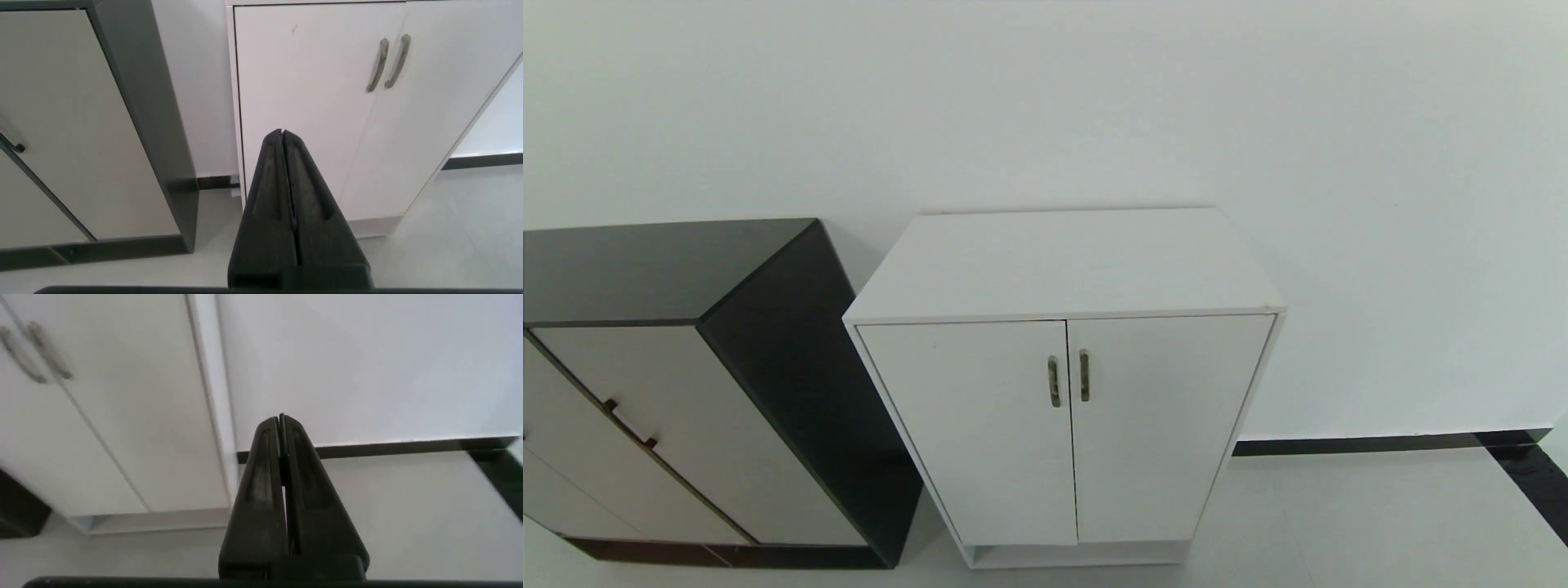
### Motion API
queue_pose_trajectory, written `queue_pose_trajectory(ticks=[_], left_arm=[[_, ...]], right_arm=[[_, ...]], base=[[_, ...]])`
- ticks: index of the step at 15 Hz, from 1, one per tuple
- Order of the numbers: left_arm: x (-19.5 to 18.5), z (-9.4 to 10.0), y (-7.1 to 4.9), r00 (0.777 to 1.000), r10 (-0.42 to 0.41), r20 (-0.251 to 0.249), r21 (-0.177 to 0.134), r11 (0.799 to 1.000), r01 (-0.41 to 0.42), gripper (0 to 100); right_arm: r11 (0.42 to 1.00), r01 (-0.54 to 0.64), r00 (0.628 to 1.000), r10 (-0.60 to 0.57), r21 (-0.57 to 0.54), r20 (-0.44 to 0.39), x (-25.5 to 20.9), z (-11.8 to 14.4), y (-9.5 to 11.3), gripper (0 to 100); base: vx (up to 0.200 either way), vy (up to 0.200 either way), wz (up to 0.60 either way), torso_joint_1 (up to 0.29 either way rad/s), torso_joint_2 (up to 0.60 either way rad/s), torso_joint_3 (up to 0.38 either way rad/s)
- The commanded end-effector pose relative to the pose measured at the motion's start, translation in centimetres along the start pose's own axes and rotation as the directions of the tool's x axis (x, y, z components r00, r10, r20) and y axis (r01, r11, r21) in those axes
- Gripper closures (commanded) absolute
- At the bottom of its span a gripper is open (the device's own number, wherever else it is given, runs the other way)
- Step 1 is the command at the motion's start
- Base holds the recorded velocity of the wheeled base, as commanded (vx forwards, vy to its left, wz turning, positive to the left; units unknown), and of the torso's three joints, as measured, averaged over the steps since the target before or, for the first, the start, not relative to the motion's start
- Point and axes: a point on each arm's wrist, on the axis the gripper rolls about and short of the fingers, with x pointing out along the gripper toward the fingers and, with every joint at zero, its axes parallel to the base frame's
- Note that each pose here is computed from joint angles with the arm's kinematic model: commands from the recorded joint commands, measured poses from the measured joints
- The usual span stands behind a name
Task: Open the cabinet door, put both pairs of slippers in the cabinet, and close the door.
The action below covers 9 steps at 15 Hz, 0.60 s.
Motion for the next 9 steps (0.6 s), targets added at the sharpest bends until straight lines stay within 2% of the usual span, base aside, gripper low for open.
queue_pose_trajectory(ticks=[1,9], left_arm=[[0.01,0.00,0.00,1.000,0.000,-0.001,-0.001,1.000,0.000,100],[0.01,0.00,0.00,1.000,0.000,-0.001,0.000,1.000,0.000,100]], right_arm=[[1.000,-0.005,1.000,0.005,0.008,0.013,-0.10,-0.08,0.01,100],[0.999,0.035,0.999,-0.035,0.016,0.016,-0.11,-0.07,-0.08,100]], base=[[0.000,0.000,0.00,0.000,0.00,0.000],[0.000,0.000,0.00,0.000,0.00,0.000]])
